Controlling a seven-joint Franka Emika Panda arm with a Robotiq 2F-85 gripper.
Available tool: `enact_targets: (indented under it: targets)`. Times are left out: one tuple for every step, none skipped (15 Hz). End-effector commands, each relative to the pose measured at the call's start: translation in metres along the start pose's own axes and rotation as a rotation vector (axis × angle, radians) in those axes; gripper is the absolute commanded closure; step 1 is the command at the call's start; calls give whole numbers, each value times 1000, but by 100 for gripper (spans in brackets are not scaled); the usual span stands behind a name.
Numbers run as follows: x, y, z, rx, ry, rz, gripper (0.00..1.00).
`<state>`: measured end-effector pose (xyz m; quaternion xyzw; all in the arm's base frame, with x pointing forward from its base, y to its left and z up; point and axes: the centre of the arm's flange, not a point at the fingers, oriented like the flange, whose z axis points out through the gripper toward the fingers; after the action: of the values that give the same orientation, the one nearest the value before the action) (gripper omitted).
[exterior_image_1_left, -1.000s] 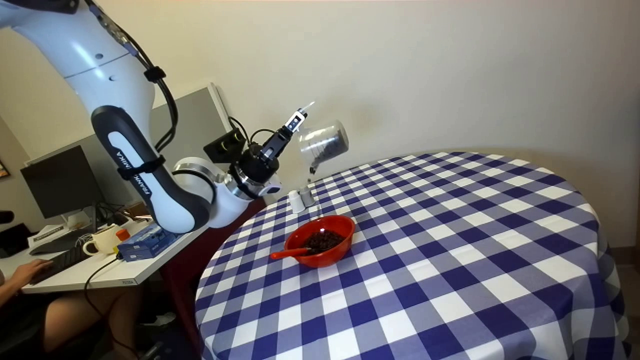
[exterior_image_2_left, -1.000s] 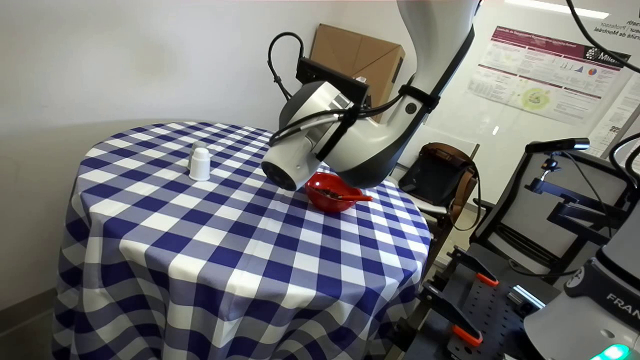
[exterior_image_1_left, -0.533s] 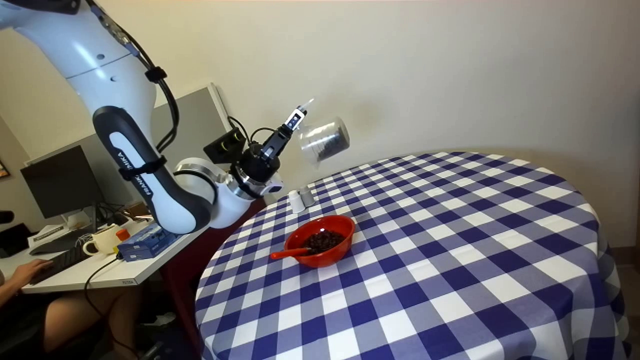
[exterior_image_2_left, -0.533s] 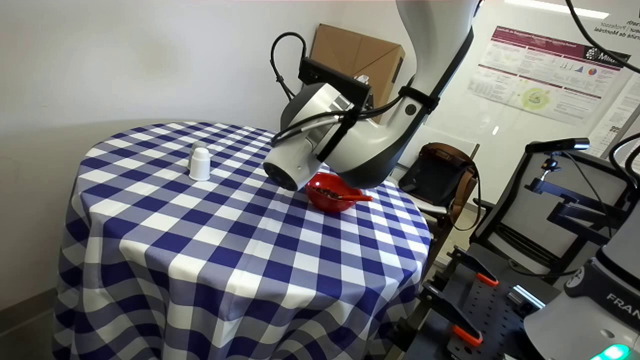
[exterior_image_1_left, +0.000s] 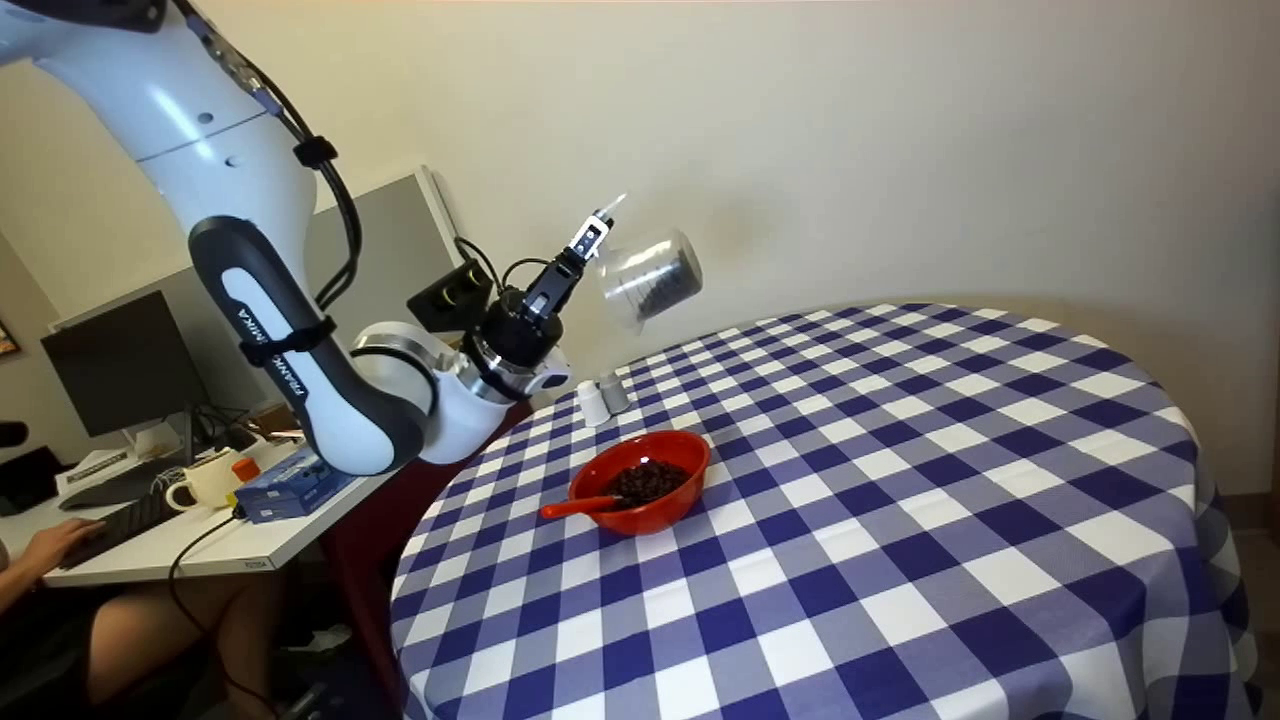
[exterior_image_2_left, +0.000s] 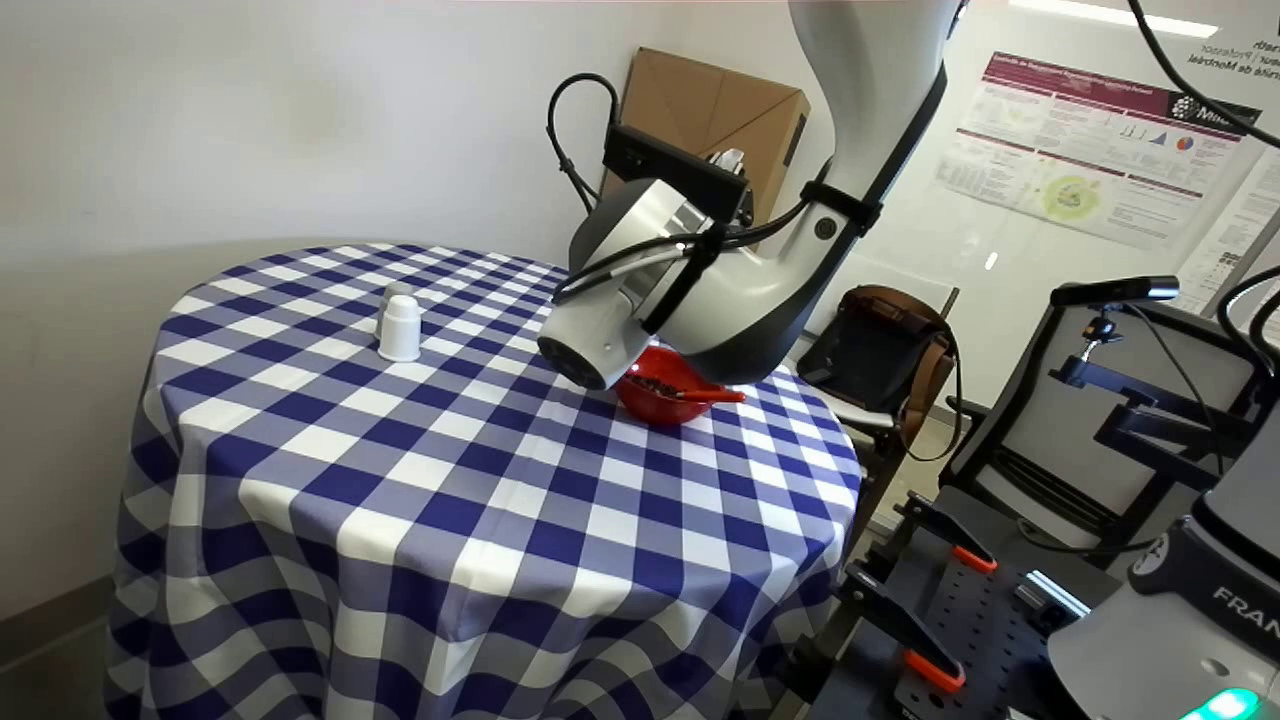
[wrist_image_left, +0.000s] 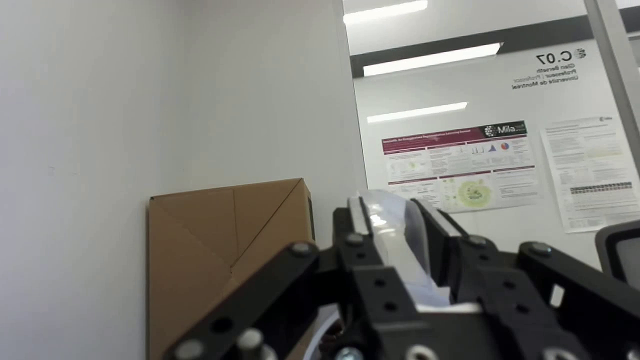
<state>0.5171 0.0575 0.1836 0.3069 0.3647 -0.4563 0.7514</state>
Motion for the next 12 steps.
enact_targets:
  targets:
    - [2,-9,2,-44,-58,13,88]
    - [3,-10,2,-51,-64,12,88]
    - [4,-11,3,-56,-69,12,88]
    - [4,-12,3,-60,-74,11,88]
    - [5,-13,3,-63,-78,11,88]
    - [6,-14,3,-65,-82,10,88]
    - [6,-14,3,-66,-86,11,88]
    - [7,-15,3,-67,-89,12,88]
    - [7,-15,3,-67,-93,12,88]
    - [7,-16,4,-68,-97,13,88]
    - [7,-16,4,-72,-104,16,88]
    - [6,-17,4,-75,-110,17,88]
